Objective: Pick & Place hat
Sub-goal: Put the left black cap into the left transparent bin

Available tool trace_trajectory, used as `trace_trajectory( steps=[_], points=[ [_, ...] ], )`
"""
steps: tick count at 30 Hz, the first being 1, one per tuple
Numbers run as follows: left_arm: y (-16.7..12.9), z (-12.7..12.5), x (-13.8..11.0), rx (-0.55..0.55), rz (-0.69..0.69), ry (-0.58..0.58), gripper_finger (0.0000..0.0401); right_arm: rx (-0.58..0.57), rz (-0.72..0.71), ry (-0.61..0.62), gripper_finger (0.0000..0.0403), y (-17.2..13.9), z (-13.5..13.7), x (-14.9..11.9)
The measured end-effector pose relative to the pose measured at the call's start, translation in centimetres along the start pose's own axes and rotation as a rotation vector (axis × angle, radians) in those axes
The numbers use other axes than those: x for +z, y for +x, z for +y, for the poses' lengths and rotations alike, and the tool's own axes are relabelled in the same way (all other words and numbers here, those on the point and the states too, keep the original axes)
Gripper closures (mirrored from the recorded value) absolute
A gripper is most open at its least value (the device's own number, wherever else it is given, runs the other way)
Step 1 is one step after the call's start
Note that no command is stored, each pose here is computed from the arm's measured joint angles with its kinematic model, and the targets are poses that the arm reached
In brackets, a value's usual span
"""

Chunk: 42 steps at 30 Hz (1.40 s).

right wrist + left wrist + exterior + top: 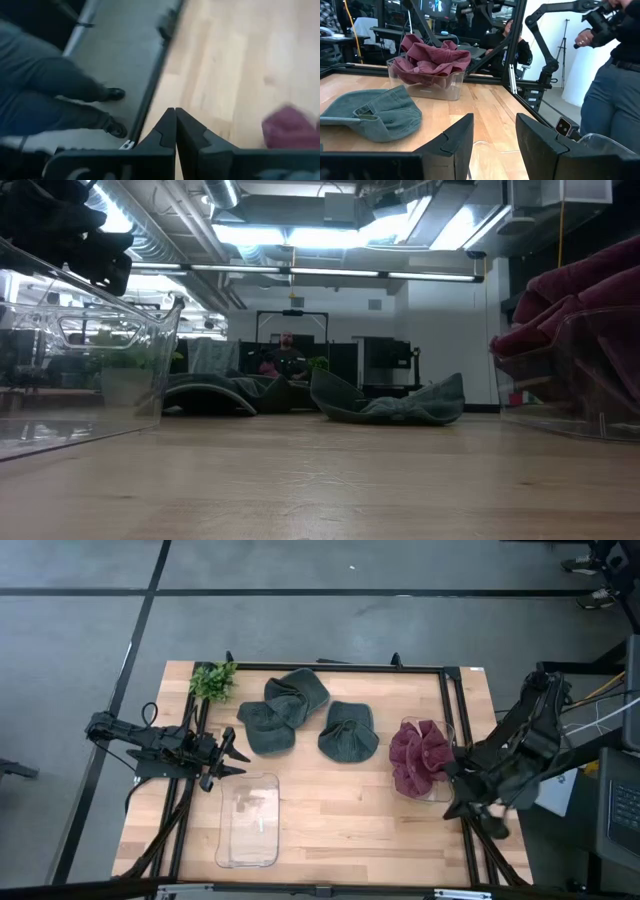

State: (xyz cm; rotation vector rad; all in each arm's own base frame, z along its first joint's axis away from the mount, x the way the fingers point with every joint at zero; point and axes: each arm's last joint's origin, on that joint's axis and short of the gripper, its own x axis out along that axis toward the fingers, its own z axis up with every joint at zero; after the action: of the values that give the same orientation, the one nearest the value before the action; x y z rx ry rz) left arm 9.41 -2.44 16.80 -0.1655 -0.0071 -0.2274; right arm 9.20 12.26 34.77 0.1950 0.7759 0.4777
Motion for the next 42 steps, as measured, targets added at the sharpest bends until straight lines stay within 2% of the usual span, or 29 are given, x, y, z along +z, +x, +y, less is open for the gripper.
trace_trajectory(
  steps=[4, 6, 14, 17, 22, 28, 36, 42],
  points=[
    [0.0, 0.0, 0.0, 0.0, 0.0, 0.0, 0.0258, 0.091, -0.104, -0.135, 0.04, -2.2, -0.7, -0.4],
    [0.0, 0.0, 0.0, 0.0, 0.0, 0.0, 0.0258, 0.173, -0.174, -0.179, 0.04, -2.5, -1.2, -1.2],
    [0.0, 0.0, 0.0, 0.0, 0.0, 0.0, 0.0258, 0.517, -0.407, -0.326, 0.04, -1.2, -3.3, -5.6],
    [0.0, 0.0, 0.0, 0.0, 0.0, 0.0, 0.0258, 0.596, -0.472, -0.394, 0.04, -0.6, -4.2, -7.4],
    [0.0, 0.0, 0.0, 0.0, 0.0, 0.0, 0.0258, 0.619, -0.552, -0.454, 0.04, 0.5, -5.9, -10.0],
    [0.0, 0.0, 0.0, 0.0, 0.0, 0.0, 0.0258, 0.649, -0.648, -0.445, 0.04, 2.0, -7.2, -12.4],
    [0.0, 0.0, 0.0, 0.001, -0.004, 0.0, 0.0258, 0.66, -0.754, -0.489, 0.04, 5.1, -7.6, -14.1],
    [0.0, 0.0, 0.0, 0.0, -0.004, 0.0, 0.0258, 0.55, -0.781, -0.534, 0.04, 5.7, -7.9, -14.3]
  ],
)
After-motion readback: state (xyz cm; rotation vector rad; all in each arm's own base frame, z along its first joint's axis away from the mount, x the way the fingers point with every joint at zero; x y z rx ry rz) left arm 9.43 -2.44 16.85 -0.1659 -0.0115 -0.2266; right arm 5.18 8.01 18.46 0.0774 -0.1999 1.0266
